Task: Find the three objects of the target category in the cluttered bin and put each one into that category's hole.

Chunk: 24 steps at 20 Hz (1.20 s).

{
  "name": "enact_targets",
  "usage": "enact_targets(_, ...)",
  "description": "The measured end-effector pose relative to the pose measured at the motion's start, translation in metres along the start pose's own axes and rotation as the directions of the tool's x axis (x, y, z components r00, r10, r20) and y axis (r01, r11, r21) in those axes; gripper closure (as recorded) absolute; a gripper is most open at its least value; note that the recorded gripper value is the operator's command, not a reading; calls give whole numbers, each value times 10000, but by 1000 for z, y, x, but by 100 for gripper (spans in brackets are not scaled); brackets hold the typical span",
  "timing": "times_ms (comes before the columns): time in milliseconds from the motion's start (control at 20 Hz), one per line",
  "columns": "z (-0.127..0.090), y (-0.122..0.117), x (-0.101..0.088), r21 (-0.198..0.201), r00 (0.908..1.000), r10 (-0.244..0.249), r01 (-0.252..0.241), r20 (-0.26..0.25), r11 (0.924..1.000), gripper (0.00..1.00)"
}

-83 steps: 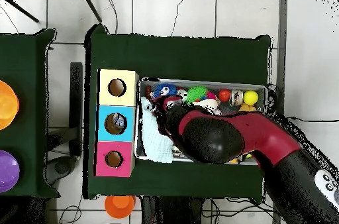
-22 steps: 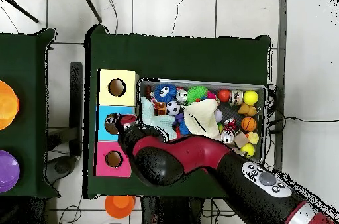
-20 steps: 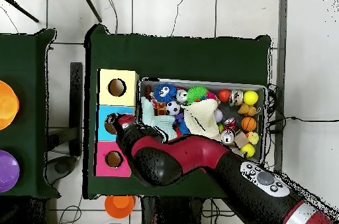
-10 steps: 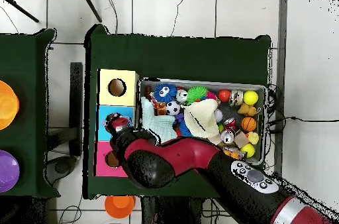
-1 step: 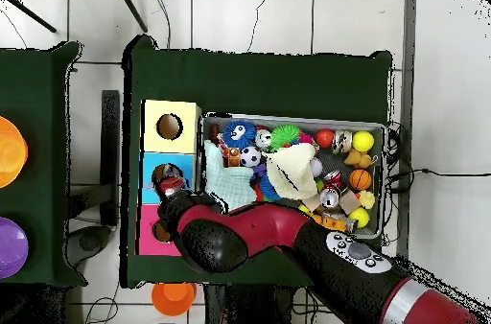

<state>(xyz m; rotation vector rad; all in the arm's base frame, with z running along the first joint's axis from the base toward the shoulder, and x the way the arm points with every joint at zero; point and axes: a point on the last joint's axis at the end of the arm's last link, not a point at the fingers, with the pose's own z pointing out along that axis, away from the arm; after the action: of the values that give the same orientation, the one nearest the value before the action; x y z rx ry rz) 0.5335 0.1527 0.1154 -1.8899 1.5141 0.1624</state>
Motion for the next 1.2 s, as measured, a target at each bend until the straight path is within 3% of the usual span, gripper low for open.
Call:
enact_targets(650,0,18,-6,-255,9998,-5,10,190,9997,100)
enact_targets(1200,2,17,-7,298,9996,-144,136,248,9995,100)
